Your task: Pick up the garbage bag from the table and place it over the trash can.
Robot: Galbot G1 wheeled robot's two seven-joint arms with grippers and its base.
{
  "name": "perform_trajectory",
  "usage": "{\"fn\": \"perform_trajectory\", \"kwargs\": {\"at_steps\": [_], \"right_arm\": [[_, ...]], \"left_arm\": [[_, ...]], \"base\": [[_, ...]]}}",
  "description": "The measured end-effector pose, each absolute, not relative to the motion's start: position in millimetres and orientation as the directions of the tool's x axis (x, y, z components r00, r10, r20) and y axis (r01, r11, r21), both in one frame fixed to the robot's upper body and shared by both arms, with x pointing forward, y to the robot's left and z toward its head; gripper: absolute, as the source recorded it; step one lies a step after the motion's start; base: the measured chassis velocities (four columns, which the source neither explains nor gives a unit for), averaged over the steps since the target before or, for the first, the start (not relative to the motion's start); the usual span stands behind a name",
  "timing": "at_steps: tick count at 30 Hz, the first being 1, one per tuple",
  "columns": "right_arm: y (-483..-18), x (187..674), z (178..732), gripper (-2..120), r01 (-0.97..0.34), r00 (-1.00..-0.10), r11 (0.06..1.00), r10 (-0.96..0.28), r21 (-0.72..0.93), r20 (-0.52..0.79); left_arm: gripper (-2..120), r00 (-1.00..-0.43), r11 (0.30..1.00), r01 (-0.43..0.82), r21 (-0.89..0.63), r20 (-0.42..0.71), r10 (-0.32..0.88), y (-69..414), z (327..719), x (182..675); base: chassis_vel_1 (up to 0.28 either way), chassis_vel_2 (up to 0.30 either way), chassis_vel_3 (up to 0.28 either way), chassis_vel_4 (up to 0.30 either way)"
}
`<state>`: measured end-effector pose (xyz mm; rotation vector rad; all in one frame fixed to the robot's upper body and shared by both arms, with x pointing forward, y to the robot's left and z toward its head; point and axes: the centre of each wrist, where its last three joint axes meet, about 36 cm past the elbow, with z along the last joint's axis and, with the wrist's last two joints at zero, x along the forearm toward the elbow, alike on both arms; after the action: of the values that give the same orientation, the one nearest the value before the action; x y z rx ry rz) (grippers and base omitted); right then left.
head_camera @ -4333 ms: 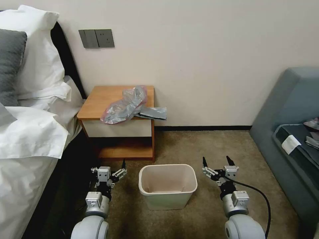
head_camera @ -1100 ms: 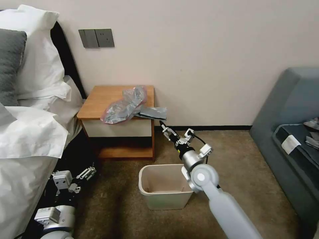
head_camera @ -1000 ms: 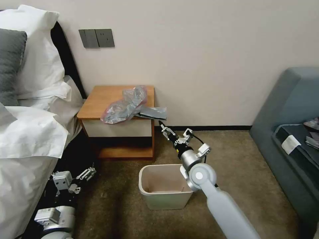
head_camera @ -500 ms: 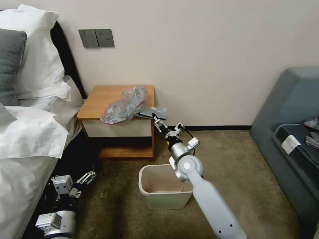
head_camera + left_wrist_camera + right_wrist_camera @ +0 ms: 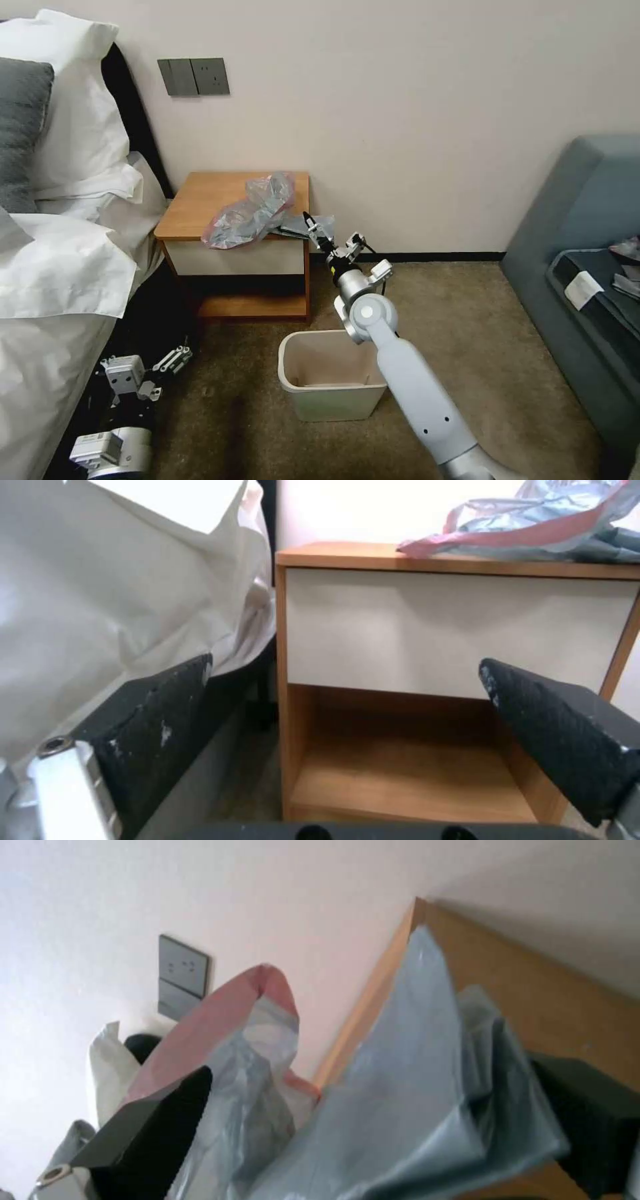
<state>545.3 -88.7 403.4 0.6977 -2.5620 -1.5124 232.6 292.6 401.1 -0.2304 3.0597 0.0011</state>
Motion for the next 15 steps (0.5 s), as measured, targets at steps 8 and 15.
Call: {"fn": "perform_trajectory", "kwargs": {"at_steps": [8, 15], "right_arm": [[-82.8, 549.2, 396.9, 80, -0.343, -0.89, 0.405, -0.428, 0.847, -0.156], [-81.2, 553.5, 398.9, 58, -0.358, -0.888, 0.403, -0.427, 0.843, -0.173]], "left_arm": [[100, -0.986, 0.989, -0.151, -0.006, -0.074, -0.151, 291.9, 401.1, 232.8], [100, -0.985, 0.988, -0.154, -0.005, -0.075, -0.154, 291.6, 402.1, 231.6]], "base": [[0.0, 0.0, 0.0, 0.0], [0.0, 0.0, 0.0, 0.0]]}}
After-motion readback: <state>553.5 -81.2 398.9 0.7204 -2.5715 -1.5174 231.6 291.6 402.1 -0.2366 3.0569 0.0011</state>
